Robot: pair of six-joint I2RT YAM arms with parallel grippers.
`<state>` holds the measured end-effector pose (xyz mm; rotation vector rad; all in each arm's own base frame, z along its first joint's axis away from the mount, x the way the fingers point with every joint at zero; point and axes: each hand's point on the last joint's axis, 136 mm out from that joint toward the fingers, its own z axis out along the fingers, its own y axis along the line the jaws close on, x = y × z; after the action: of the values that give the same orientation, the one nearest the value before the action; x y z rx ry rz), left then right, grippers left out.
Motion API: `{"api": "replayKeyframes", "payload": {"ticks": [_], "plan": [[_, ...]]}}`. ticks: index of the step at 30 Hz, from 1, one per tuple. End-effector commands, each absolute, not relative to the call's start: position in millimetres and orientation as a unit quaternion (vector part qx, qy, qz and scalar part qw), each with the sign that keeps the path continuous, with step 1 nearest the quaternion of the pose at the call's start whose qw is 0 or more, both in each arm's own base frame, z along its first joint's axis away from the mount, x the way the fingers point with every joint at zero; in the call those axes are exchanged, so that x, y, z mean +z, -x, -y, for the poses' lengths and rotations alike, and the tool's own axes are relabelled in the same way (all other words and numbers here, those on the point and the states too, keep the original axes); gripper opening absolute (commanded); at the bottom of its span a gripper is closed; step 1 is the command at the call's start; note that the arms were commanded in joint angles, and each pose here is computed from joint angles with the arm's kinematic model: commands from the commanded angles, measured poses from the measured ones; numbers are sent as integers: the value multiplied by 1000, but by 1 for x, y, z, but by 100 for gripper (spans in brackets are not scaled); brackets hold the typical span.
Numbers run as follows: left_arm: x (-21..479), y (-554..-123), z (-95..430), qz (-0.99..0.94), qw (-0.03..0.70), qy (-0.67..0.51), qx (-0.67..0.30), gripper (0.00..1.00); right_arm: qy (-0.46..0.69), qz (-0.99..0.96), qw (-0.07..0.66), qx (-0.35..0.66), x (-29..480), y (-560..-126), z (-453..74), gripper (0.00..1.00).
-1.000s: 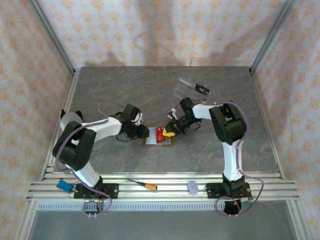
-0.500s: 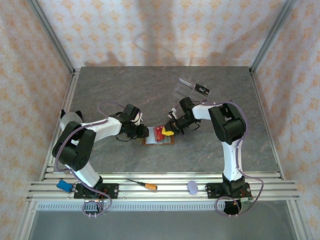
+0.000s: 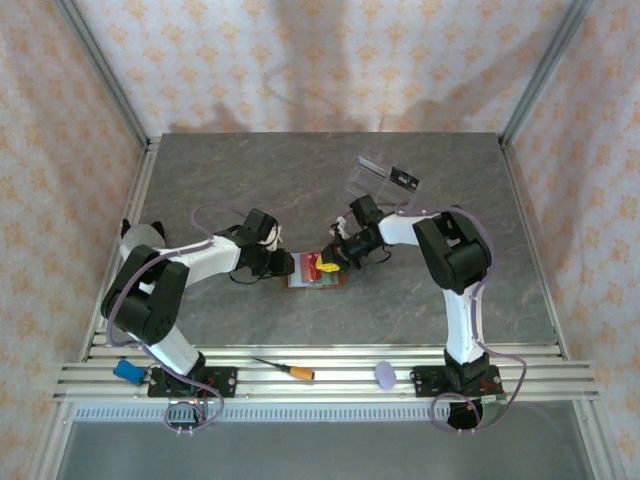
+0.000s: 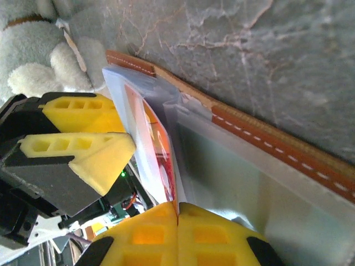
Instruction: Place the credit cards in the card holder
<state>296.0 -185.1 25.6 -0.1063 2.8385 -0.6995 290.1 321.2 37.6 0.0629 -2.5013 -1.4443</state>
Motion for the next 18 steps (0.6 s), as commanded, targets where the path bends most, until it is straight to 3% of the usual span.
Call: {"api": "replayKeyframes", "payload": {"ticks": [1,18], "plan": [[19,-282,183,-967,90,39,-235,28,-16,875,85,-475,24,-297,-335,3],[26,-283,182,-966,101,31,-236,28,-61,884,89,-455,24,-285,-358,11]]}}
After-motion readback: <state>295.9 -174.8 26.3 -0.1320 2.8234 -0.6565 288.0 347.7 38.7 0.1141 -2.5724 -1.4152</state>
